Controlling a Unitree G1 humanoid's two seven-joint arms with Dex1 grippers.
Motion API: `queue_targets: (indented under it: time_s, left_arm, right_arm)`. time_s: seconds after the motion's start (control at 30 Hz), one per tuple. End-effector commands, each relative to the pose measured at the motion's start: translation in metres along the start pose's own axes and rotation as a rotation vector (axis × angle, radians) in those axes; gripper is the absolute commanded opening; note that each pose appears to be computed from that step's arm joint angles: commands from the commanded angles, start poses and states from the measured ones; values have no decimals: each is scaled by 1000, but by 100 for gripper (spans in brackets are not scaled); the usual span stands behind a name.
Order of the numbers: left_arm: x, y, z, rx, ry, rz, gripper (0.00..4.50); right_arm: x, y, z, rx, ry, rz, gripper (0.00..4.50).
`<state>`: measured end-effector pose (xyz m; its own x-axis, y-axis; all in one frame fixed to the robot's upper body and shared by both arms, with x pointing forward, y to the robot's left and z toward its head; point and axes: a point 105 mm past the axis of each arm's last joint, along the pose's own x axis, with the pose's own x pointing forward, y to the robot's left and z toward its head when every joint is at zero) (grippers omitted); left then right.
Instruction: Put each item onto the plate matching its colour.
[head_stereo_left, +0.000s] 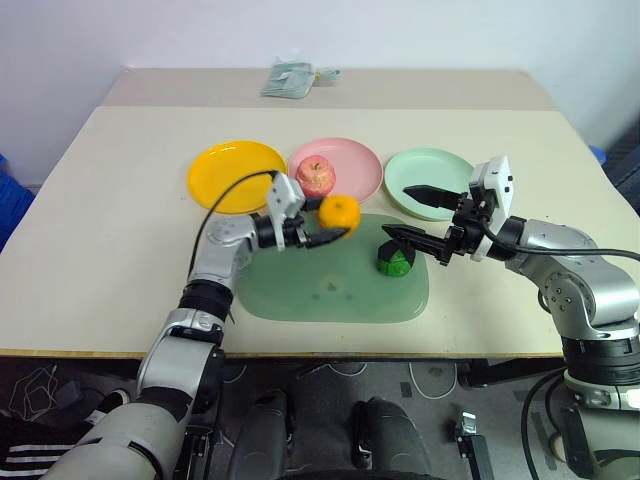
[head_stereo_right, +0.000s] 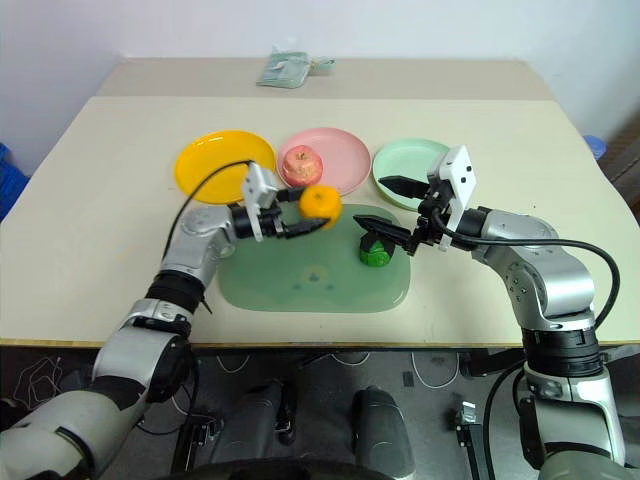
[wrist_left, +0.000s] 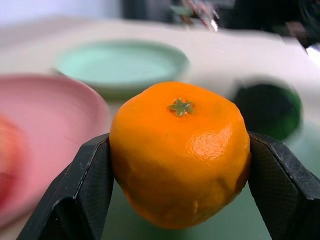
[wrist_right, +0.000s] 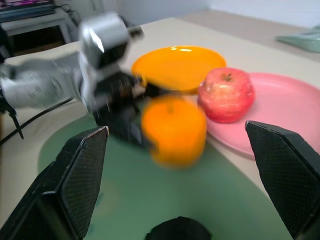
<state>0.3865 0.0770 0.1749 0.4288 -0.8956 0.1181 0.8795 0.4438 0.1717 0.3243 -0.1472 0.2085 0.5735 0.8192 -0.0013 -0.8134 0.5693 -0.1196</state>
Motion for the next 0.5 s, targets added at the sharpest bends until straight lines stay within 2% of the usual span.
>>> queue_targets:
  time_s: [0.03, 0.23, 0.37, 0.5]
  left_arm:
    - [-30, 30, 24, 31, -82, 220, 322]
    - [-91, 99, 31, 82, -126, 732, 322]
    - [-102, 120, 24, 32, -126, 876, 322]
    - [-100, 125, 9, -25, -111, 936, 322]
  right_arm:
    - [7, -5, 25, -37, -117, -44, 450]
    - [30, 5, 30, -39, -159, 12, 450]
    - [34, 3, 33, -42, -162, 24, 450]
    - [37, 3, 32, -51, -150, 41, 450]
